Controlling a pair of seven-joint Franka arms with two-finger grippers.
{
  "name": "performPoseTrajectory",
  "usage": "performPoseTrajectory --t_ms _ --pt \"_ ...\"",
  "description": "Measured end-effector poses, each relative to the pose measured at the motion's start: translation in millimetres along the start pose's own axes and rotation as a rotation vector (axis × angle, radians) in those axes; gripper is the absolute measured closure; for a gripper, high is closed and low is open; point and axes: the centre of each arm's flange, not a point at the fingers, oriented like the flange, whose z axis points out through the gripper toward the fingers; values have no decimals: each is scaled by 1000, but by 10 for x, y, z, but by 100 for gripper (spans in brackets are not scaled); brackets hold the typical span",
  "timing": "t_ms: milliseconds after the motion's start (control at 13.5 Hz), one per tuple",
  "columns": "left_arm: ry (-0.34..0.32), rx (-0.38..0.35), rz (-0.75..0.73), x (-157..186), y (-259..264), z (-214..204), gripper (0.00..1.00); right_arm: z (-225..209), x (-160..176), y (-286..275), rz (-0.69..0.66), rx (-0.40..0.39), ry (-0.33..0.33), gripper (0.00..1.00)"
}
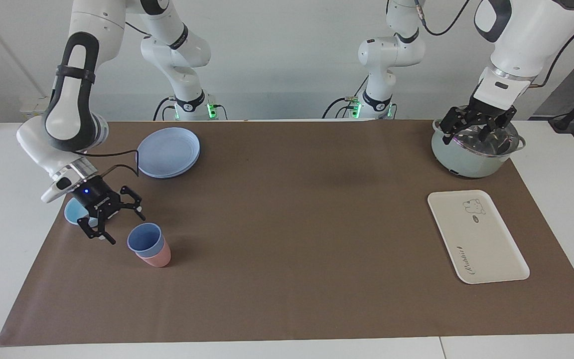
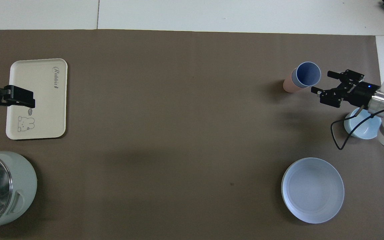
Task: Place cup on tray
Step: 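Close the right gripper on the rim of the nested cups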
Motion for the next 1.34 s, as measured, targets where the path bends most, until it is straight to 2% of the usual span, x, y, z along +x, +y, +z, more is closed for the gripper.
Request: performPoseTrajectory --t_ms 148,223,594,1039,1336 --pt "0 0 0 0 0 0 0 230 -213 48 -25 -5 71 0" --pt "0 0 0 0 0 0 0 302 -251 54 -26 0 83 0" --pt "0 0 0 0 0 0 0 460 -199 -15 -41 13 104 0" --pt "0 0 0 0 0 0 0 624 -165 -146 -54 37 101 0" --pt "0 0 0 0 0 0 0 771 -114 -267 -59 4 131 0"
